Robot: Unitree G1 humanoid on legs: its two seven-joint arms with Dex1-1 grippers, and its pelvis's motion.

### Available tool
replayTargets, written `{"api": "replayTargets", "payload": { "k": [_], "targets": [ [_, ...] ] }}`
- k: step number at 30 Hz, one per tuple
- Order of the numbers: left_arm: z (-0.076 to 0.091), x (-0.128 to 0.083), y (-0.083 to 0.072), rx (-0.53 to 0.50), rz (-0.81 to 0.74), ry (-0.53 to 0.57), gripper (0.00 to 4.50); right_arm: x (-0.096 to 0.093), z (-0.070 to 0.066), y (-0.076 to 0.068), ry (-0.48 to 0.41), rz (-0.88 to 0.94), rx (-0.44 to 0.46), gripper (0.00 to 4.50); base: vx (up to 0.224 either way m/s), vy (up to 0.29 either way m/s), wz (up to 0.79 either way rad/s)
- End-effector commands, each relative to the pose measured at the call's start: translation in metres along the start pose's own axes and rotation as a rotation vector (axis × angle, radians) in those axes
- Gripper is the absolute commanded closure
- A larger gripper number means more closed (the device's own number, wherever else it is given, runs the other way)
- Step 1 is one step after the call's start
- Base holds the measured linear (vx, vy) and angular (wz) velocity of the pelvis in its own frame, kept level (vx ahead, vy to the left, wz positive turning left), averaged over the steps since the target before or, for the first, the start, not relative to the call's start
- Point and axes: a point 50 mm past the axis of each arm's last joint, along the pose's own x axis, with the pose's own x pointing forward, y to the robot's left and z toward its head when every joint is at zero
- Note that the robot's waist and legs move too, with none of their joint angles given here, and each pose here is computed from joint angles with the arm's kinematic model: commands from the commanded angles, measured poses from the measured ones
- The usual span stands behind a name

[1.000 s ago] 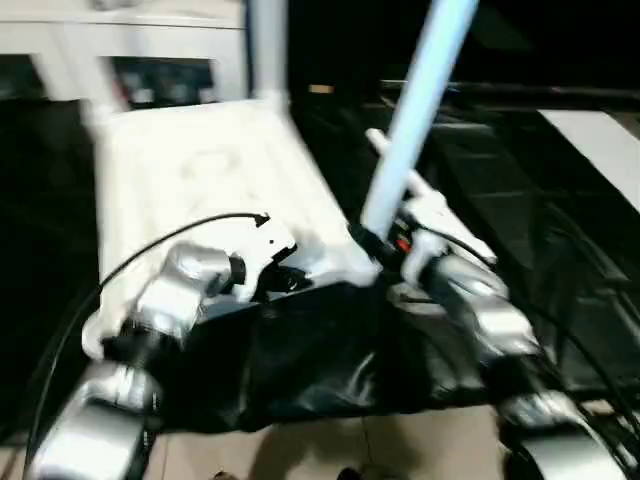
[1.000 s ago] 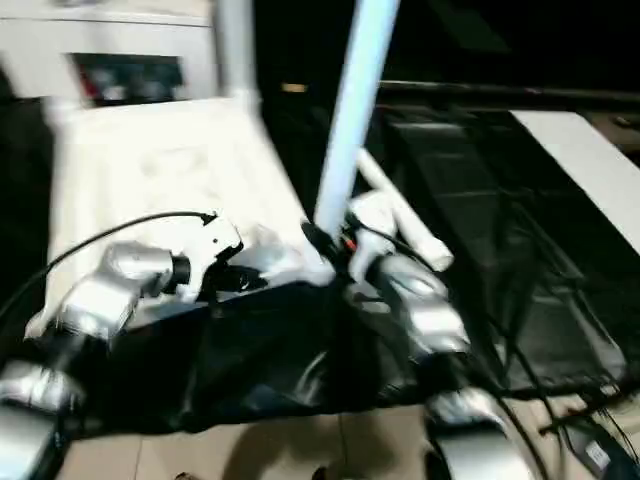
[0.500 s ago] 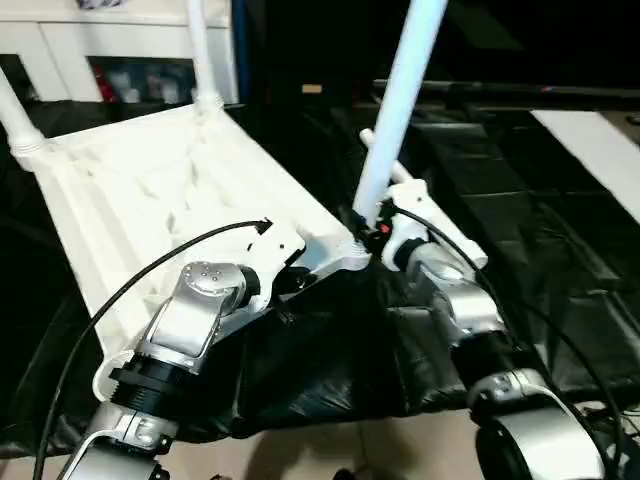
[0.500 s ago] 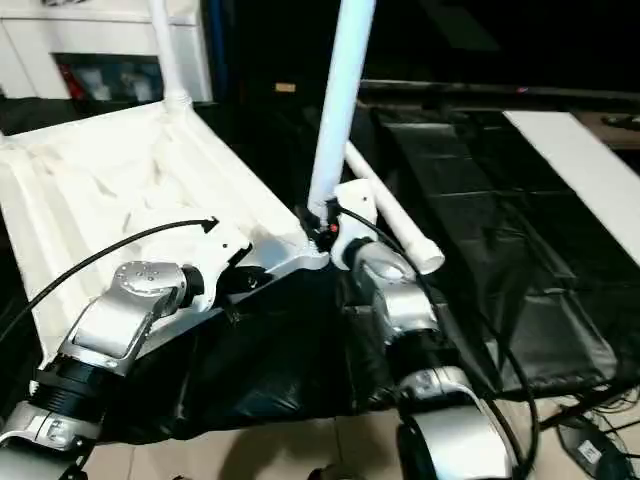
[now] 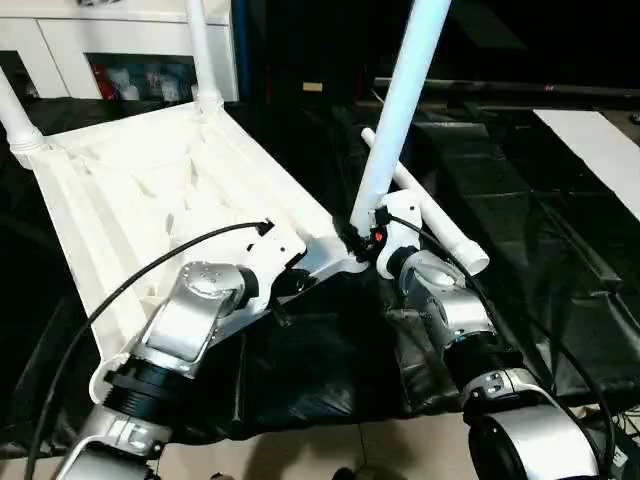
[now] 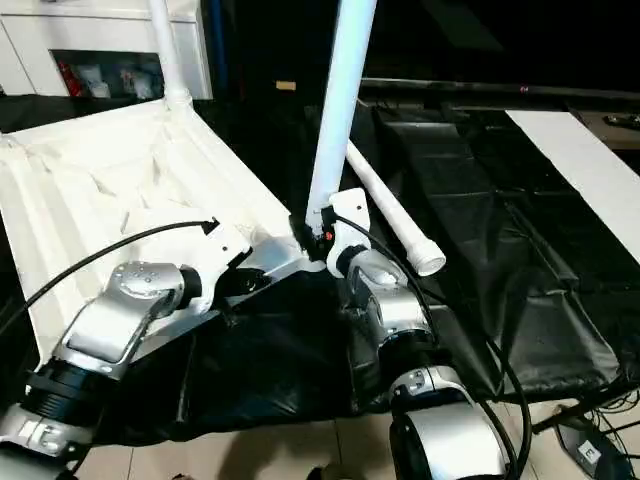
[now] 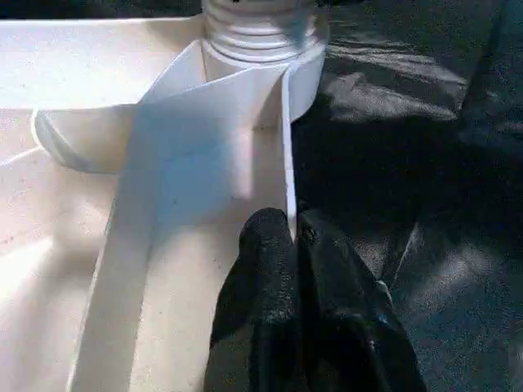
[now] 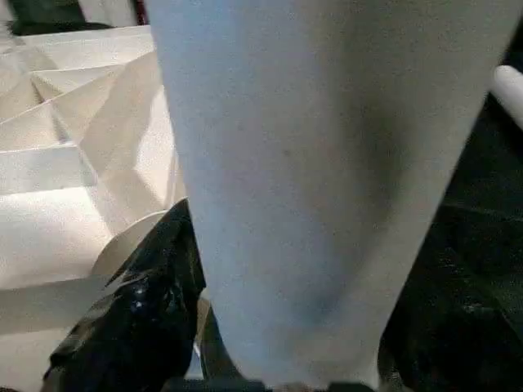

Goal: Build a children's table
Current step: Insert table leg to table base, then rotate leg to tighten

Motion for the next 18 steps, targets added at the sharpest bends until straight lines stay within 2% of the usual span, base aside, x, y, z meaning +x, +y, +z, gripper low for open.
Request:
{"api": "replayTargets", "payload": {
  "k": [1, 5, 7, 9, 14, 18],
  "targets": [
    [0.029, 0.005, -0.009, 0.104, -0.112, -0.129, 4.50, -0.002, -0.018, 0.012, 0.061, 0.088, 0.030, 1.16, 0.000, 0.000, 0.00],
    [0.027, 0.003, -0.006, 0.137, -0.165, -0.136, 4.50, -0.011, -0.011, 0.007, 0.031, 0.166, -0.033, 1.16, 0.000, 0.000, 0.00],
    [0.027, 0.000, -0.003, 0.181, -0.229, -0.144, 4.50, -0.026, -0.010, 0.003, 0.033, 0.264, -0.094, 1.16, 0.000, 0.000, 0.00],
    [0.027, 0.000, -0.002, 0.198, -0.254, -0.144, 4.50, -0.031, -0.010, 0.002, 0.039, 0.303, -0.113, 1.16, 0.000, 0.000, 0.00],
    [0.025, -0.003, 0.001, 0.225, -0.366, -0.148, 4.50, -0.058, -0.013, -0.002, 0.105, 0.493, -0.176, 1.16, 0.000, 0.000, 0.00],
    [0.024, -0.004, 0.004, 0.241, -0.423, -0.141, 4.50, -0.070, -0.013, -0.005, 0.154, 0.584, -0.181, 1.16, 0.000, 0.000, 0.00]
  ]
}}
